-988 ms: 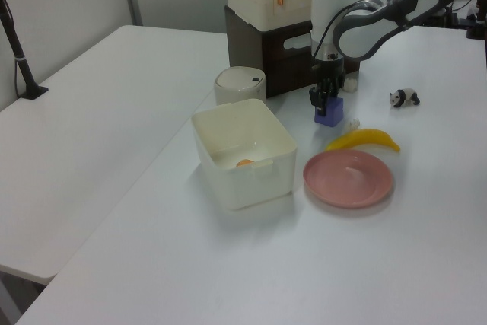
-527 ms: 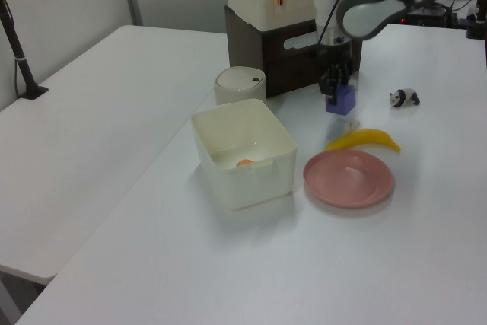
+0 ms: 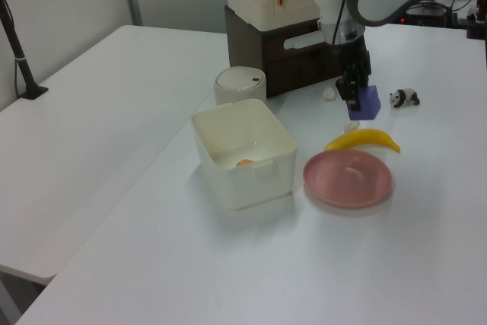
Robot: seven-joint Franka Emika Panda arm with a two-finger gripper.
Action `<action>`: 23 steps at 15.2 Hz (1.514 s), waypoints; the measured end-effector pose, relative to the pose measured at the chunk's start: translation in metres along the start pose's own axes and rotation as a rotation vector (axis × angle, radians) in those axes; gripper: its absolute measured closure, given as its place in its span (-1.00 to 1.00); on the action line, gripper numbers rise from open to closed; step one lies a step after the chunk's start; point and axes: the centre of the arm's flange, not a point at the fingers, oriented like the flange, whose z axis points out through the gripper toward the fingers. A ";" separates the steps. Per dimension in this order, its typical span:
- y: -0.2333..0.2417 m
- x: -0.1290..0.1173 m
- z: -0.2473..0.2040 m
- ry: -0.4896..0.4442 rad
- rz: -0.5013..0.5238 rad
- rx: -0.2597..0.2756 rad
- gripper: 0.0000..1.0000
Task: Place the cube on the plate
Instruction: 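Carry the held purple cube over the pink plate and lower it, then open the gripper to release the cube onto the plate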
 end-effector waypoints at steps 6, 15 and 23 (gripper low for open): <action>-0.071 -0.029 0.015 -0.022 0.081 -0.026 -0.12; -0.087 -0.025 0.018 0.053 0.218 0.017 -0.30; -0.098 -0.029 0.015 0.080 0.233 -0.007 -0.98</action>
